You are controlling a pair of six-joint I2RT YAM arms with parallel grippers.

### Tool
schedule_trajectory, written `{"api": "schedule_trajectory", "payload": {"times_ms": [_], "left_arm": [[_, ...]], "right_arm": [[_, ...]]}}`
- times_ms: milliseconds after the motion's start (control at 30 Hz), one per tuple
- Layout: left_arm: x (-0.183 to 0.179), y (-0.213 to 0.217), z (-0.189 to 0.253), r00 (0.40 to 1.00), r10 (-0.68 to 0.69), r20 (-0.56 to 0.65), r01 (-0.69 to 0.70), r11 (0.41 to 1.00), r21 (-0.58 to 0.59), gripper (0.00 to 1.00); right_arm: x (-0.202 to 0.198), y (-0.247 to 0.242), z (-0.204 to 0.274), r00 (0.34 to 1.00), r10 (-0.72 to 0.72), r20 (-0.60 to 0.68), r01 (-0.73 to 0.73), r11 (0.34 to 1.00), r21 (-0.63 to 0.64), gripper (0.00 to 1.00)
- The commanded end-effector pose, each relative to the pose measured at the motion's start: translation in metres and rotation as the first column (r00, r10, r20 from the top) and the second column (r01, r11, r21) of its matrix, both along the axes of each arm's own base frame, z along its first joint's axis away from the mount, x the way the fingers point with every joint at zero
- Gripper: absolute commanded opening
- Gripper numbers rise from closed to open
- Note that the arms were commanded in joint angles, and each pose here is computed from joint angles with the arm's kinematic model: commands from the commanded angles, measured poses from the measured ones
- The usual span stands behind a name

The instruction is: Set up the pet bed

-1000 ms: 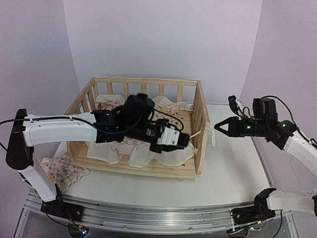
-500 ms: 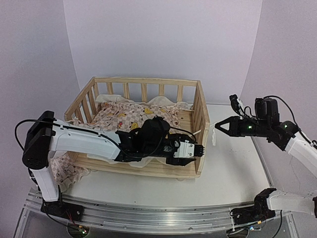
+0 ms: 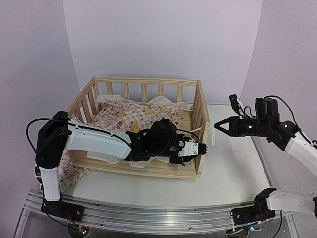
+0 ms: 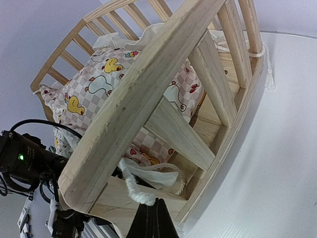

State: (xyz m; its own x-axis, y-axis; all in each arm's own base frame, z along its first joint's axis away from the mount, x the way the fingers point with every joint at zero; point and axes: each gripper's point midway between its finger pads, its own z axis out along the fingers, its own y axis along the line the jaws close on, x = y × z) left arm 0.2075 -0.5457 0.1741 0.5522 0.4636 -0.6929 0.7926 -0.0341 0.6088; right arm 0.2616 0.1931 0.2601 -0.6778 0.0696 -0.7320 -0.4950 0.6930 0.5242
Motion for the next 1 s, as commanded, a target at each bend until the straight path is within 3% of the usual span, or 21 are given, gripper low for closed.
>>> {"api": "schedule_trajectory", "payload": {"times_ms": [0, 100, 200, 333, 433, 633, 733, 867, 967], "left_arm": [[0.007, 0.005, 0.015, 0.999, 0.009, -0.033, -0.008, 1.000, 0.017, 0.45], [-0.020, 0.018, 0.007, 0.981, -0.043, -0.187, 0.057, 0.996, 0.068, 0.45], [-0.052, 0.027, 0.012, 0.940, -0.125, -0.317, 0.140, 0.990, 0.027, 0.45], [-0.048, 0.022, 0.015, 0.903, -0.057, -0.427, 0.051, 0.998, -0.026, 0.45], [-0.027, 0.014, 0.018, 0.889, 0.027, -0.458, -0.063, 0.996, -0.063, 0.46], [-0.022, 0.010, -0.006, 0.870, 0.077, -0.487, -0.087, 0.996, 0.002, 0.44], [-0.050, 0.013, 0.007, 0.861, -0.048, -0.506, 0.035, 0.999, -0.034, 0.40], [-0.103, 0.021, 0.030, 0.842, -0.279, -0.462, 0.248, 0.960, -0.128, 0.40], [-0.105, 0.021, 0.023, 0.840, -0.272, -0.470, 0.245, 0.962, -0.119, 0.41]], "right_arm": [[-0.002, 0.002, 0.010, 0.998, 0.023, 0.050, -0.024, 1.000, 0.016, 0.00], [-0.001, 0.003, 0.007, 0.999, 0.022, 0.042, -0.023, 1.000, 0.014, 0.00], [0.000, 0.003, 0.004, 0.999, 0.019, 0.031, -0.019, 1.000, 0.016, 0.00], [0.000, 0.004, 0.004, 1.000, 0.018, 0.023, -0.019, 1.000, 0.025, 0.00], [0.001, 0.004, 0.005, 1.000, 0.016, 0.024, -0.017, 0.999, 0.027, 0.00], [0.000, 0.003, 0.006, 1.000, 0.013, 0.027, -0.013, 0.999, 0.029, 0.00], [0.000, 0.002, 0.003, 1.000, 0.009, 0.023, -0.009, 1.000, 0.025, 0.00], [0.000, 0.003, -0.002, 1.000, 0.009, 0.010, -0.009, 1.000, 0.022, 0.00], [0.001, 0.003, -0.002, 1.000, 0.010, 0.009, -0.010, 1.000, 0.021, 0.00]]}}
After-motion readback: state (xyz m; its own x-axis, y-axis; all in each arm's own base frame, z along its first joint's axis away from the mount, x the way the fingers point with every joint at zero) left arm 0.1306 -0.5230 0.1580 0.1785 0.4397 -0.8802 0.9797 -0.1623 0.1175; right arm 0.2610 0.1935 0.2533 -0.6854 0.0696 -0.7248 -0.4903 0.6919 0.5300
